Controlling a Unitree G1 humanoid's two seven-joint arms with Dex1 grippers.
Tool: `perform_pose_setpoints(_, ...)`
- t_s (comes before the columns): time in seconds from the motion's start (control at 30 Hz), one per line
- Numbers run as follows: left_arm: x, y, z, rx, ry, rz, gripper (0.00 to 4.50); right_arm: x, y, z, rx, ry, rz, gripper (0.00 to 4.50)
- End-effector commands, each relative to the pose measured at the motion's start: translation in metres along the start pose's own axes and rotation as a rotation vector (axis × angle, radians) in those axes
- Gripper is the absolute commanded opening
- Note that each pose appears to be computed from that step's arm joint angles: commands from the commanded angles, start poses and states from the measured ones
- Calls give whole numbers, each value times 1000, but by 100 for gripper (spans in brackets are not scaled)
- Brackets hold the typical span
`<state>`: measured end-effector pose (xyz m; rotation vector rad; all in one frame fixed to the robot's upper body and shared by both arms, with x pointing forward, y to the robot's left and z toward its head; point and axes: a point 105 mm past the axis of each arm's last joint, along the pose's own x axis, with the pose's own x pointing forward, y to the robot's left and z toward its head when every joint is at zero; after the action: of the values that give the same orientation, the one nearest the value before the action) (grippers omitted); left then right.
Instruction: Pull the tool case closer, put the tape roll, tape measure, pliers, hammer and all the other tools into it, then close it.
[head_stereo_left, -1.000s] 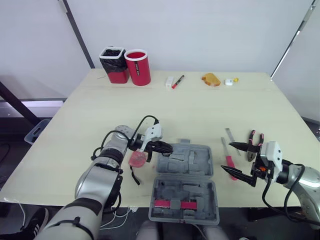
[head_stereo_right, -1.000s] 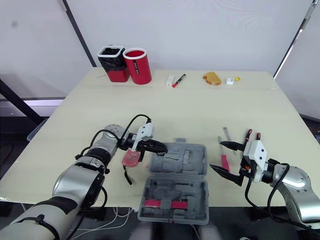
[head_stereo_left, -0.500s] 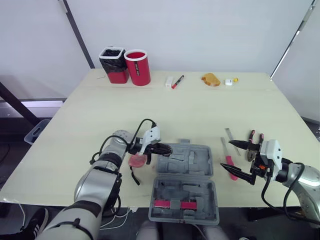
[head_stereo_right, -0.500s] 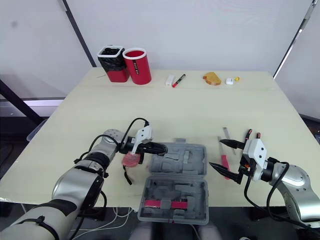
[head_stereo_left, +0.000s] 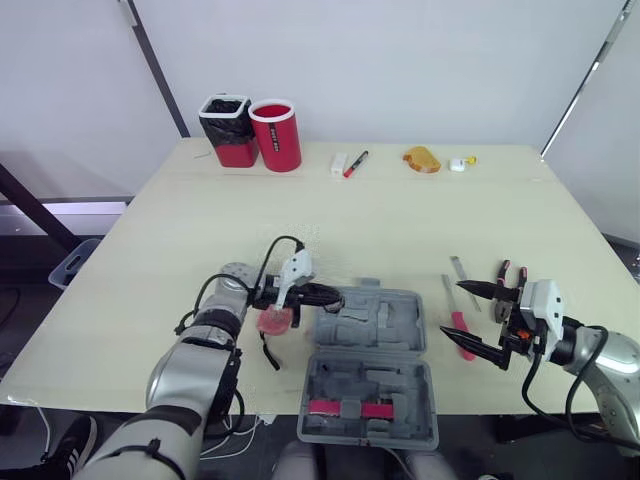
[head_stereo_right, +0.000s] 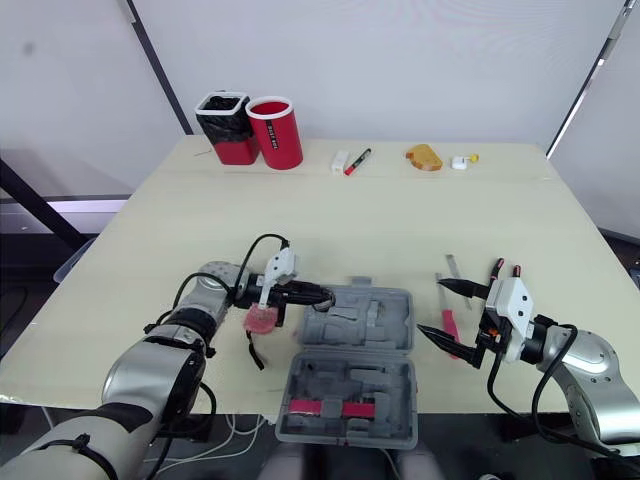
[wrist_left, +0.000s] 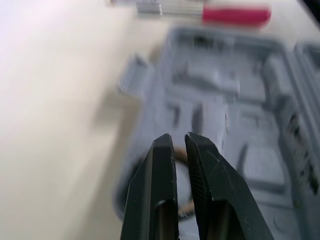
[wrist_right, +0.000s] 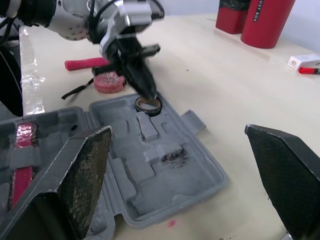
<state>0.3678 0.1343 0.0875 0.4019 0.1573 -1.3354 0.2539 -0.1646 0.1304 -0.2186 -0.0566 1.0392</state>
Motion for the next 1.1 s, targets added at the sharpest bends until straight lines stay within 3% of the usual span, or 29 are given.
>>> perform_pose_setpoints(0.03, -23, 13, 17, 13, -108, 101, 50, -12, -6, 7, -5, -30, -55, 450)
perform_pose_setpoints(0.2, -68, 13, 14, -31, -181, 240, 50, -32, -14, -5, 9, 12, -175, 450)
perform_pose_setpoints(0.37, -116, -8, -11, -128, -135, 360, 50, -58, -19, -17, 49, 41, -321, 450)
perform_pose_setpoints(0.5, -155, -29, -34, -205, -76, 508, 164, -86, -17, -31, 93, 76, -433, 450)
perform_pose_setpoints(0.53, -167, -37, -42, -227, -45, 539, 225, -94, -16, -32, 102, 83, -464, 450)
perform_pose_setpoints(0.6, -188, -48, -50, -252, -7, 613, 284, -109, -14, -34, 114, 98, -516, 450)
perform_pose_setpoints(0.73, -210, -68, -59, -290, 37, 697, 445, -127, -7, -38, 132, 129, -556, 450)
perform_pose_setpoints(0.87, -234, -95, -73, -352, 88, 773, 445, -147, 0, -44, 144, 175, -607, 450)
perform_pose_setpoints(1.1, -258, -111, -78, -390, 130, 829, 445, -157, -1, -45, 142, 187, -634, 450)
